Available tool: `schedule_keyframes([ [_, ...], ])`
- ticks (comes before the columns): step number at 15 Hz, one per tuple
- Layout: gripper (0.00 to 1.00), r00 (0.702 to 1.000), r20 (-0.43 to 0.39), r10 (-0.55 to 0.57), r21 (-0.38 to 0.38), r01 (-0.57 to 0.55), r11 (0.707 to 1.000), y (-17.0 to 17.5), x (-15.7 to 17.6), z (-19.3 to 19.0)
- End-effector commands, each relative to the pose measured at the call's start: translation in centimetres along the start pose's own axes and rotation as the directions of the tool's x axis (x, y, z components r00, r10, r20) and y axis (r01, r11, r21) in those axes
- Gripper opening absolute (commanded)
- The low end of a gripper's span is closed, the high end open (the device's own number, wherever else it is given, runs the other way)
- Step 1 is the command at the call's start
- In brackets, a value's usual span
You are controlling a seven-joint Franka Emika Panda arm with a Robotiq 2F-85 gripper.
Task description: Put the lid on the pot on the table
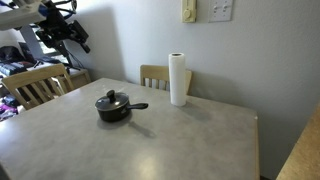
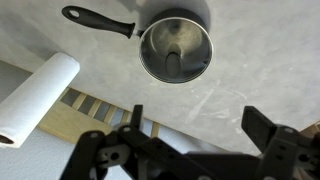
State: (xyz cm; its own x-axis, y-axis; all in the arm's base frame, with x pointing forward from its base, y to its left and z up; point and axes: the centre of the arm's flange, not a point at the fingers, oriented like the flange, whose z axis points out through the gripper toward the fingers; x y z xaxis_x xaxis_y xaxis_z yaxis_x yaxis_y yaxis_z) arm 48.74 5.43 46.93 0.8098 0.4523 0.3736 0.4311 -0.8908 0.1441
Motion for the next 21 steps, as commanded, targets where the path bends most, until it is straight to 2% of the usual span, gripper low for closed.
schedule_keyframes([
  [1, 1.0, 0.991, 0.027, -0.128, 0.025, 0.127, 0.992, 0.5, 0.8, 3.0],
  [9, 1.0, 0.941, 0.166, -0.296, 0.059, 0.29, 0.955, 0.0, 3.2, 11.3],
  [14, 1.0, 0.898, 0.194, -0.396, 0.098, 0.384, 0.918, -1.1, 4.4, 15.8],
  [15, 1.0, 0.92, 0.189, -0.343, 0.083, 0.333, 0.939, -1.7, 3.2, 14.3],
  [19, 1.0, 0.909, 0.192, -0.37, 0.099, 0.357, 0.929, -2.0, 3.8, 15.7],
  [21, 1.0, 0.922, 0.183, -0.341, 0.09, 0.33, 0.94, -1.9, 3.5, 15.5],
])
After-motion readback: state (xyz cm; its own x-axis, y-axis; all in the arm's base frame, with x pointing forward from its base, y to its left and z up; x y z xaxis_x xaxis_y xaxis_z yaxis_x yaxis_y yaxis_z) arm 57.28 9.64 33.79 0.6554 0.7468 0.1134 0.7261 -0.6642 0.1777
